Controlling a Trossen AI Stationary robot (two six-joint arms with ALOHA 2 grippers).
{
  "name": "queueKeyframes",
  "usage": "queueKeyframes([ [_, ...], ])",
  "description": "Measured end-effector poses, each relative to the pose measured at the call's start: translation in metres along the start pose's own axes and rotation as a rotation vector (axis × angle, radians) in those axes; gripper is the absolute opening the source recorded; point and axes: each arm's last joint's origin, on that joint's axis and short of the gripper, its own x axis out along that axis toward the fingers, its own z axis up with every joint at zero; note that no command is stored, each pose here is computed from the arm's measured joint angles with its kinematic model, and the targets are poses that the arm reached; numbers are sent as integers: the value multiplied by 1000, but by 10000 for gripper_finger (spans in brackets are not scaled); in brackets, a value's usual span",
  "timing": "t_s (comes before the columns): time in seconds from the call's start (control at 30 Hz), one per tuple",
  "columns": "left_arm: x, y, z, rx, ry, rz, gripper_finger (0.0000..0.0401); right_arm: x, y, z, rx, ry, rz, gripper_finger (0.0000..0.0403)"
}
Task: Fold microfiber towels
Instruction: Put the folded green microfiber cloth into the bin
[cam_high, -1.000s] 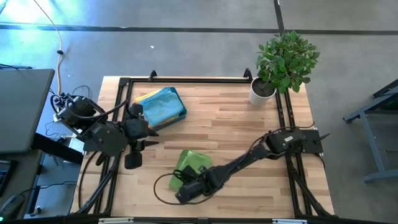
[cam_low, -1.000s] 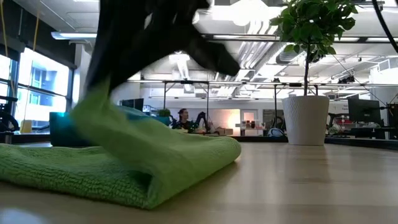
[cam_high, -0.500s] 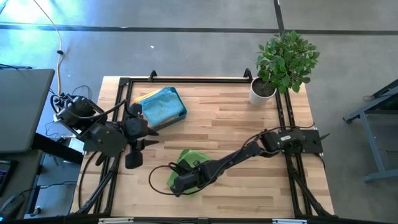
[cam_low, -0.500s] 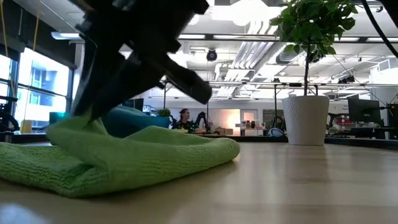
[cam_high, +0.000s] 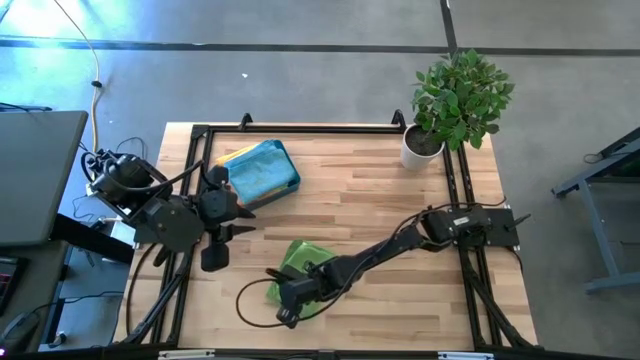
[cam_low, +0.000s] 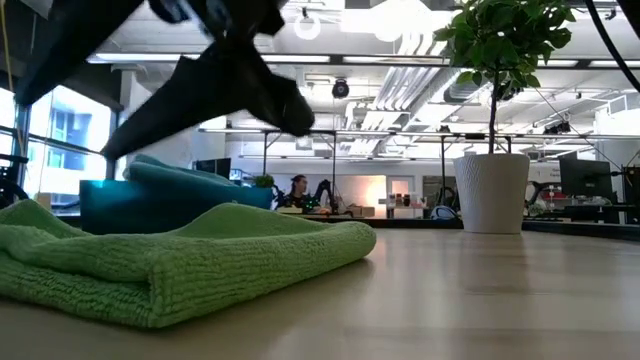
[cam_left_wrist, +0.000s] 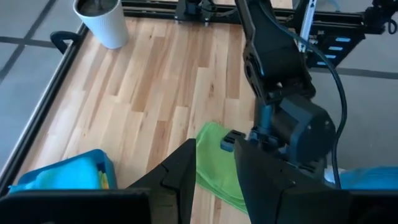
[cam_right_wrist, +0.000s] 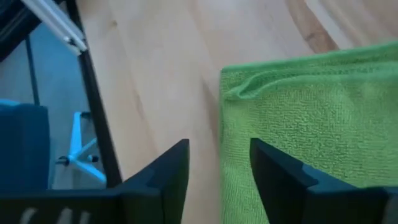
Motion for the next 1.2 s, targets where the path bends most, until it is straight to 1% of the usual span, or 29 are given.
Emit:
queueKeyframes([
  [0.13,1,-2,-2,3,37,-50,101,-16,-1,2,-87,47,-26,177],
  [0.2,5,-7,-6,31,73,-70,101,-25,1,-2,-179,68,-61,177],
  [0.3,13,-20,-19,106,130,-85,101,-31,13,-20,-336,44,-114,171],
  [0.37,17,-29,-30,140,172,-97,101,-29,19,-35,-409,34,-155,165],
  [0.43,22,-37,-43,180,214,-96,101,-27,23,-49,-443,19,-188,162],
  [0.5,29,-46,-58,215,256,-84,101,-26,25,-57,-459,-11,-219,159],
  [0.6,44,-57,-83,256,327,-38,101,-24,23,-60,-453,-18,-239,156],
  [0.7,64,-70,-109,301,369,-13,101,-20,22,-62,-462,8,-220,156],
  [0.77,82,-79,-123,319,361,-30,101,-20,21,-61,-481,19,-214,156],
  [0.87,110,-93,-143,350,306,-99,101,-20,21,-61,-513,37,-205,156],
  [0.93,129,-98,-154,355,264,-137,101,-20,20,-63,-522,74,-197,156],
  [1.03,154,-101,-168,350,223,-194,101,-21,18,-66,-547,116,-200,156],
  [1.2,188,-100,-186,378,104,-282,101,-19,26,-68,-592,81,-152,156],
])
